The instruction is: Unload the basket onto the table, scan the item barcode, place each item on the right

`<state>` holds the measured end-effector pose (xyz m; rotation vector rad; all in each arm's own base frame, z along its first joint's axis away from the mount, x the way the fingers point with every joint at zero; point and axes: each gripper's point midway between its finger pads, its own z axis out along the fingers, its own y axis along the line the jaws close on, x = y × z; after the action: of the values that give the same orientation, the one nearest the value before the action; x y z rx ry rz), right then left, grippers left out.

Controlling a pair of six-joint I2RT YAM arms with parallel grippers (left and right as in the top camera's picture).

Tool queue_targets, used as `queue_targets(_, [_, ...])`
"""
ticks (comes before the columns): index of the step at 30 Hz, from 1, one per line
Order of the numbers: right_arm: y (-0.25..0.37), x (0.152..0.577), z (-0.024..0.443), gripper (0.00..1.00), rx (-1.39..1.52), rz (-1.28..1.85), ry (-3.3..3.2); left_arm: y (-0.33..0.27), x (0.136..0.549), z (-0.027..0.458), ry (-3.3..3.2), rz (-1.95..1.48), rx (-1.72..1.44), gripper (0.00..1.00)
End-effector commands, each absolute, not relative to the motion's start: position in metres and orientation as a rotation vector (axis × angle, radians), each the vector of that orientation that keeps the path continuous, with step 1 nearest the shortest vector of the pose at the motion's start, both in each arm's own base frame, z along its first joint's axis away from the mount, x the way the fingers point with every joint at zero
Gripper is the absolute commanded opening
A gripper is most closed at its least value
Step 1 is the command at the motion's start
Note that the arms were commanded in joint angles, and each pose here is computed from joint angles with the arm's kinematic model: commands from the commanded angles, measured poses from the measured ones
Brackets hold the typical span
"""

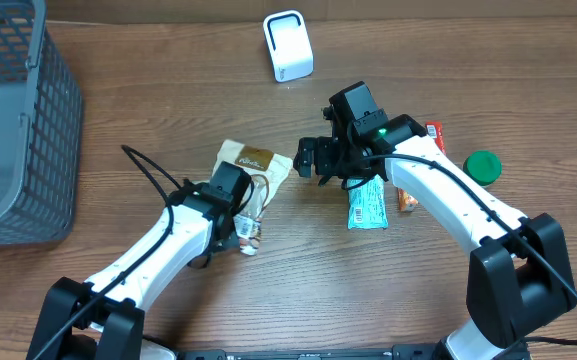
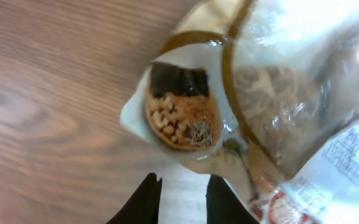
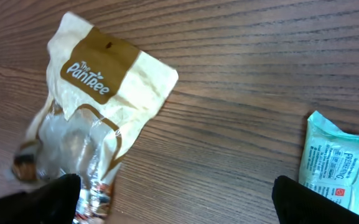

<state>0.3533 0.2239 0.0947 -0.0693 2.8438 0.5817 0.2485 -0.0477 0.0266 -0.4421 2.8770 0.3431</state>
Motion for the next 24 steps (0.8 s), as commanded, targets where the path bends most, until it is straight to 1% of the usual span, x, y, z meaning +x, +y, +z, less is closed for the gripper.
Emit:
queue_targets(1, [0.227,0.358,0.102,1.0,-0.071,0.588,2.82,-0.027,0.265,0.032,2.753,0.432,-0.536,0.17])
queue_targets(6, [0.227,0.358,0.102,1.0,-0.071,0.588,2.82,-0.027,0.295,0.038,2.652,0.347,-0.554,0.19])
queue_targets(8, [0.227,0.358,0.102,1.0,-0.071,0.588,2.82,-0.024,0.307,0.041,2.618,0.322,-0.548,0.22])
queue_targets(13, [0.227,0.358,0.102,1.0,-0.071,0.588,2.82,-0.015,0.318,0.041,2.594,0.253,-0.62,0.26])
queue_targets(15, [0.227,0.358,0.102,1.0,-0.071,0.588,2.82,-0.017,0.316,0.037,2.633,0.174,-0.646,0.29])
queue_targets(17, [0.227,0.358,0.102,1.0,-0.071,0.588,2.82,-0.021,0.315,0.033,2.679,0.088,-0.626,0.35])
queue_targets(21, [0.227,0.358,0.102,1.0,-0.071,0.588,2.82,-0.025,0.313,0.03,2.739,-0.02,-0.562,0.48])
queue_targets(24, [0.227,0.358,0.102,1.0,-0.071,0.588,2.82,-0.027,0.309,0.029,2.773,-0.063,-0.525,0.52])
